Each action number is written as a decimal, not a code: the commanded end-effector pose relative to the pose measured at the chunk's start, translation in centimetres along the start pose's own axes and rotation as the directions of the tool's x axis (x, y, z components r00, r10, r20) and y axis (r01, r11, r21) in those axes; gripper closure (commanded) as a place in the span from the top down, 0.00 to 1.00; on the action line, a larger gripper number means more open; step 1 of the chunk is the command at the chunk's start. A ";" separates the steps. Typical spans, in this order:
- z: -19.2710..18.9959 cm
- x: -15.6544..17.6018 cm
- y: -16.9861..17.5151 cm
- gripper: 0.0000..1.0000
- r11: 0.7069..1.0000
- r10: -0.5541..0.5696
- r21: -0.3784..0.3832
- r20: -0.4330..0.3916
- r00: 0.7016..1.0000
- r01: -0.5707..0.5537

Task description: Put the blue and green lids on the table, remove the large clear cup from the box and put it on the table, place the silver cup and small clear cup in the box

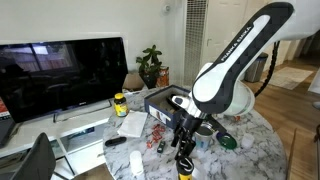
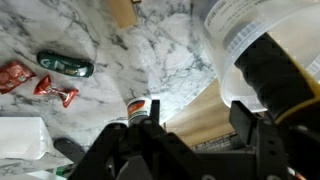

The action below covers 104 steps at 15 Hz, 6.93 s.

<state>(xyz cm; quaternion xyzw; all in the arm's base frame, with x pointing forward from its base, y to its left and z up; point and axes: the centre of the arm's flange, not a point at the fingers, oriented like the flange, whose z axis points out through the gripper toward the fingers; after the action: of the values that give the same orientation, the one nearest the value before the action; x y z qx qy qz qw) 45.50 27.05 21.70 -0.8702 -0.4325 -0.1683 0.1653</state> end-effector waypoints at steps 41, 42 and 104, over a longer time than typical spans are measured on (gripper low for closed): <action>-4.3 -8.6 13.8 1.00 0.890 -0.426 0.007 0.371 0.825 0.456; -3.9 -8.8 14.1 1.00 0.888 -0.427 0.004 0.374 0.823 0.459; -14.9 0.1 28.0 0.03 0.636 0.646 -0.559 0.010 0.763 -0.532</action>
<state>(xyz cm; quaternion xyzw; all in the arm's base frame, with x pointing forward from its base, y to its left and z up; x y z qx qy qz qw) 63.52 3.51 33.03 -0.9777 -0.1457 -0.1318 -0.0742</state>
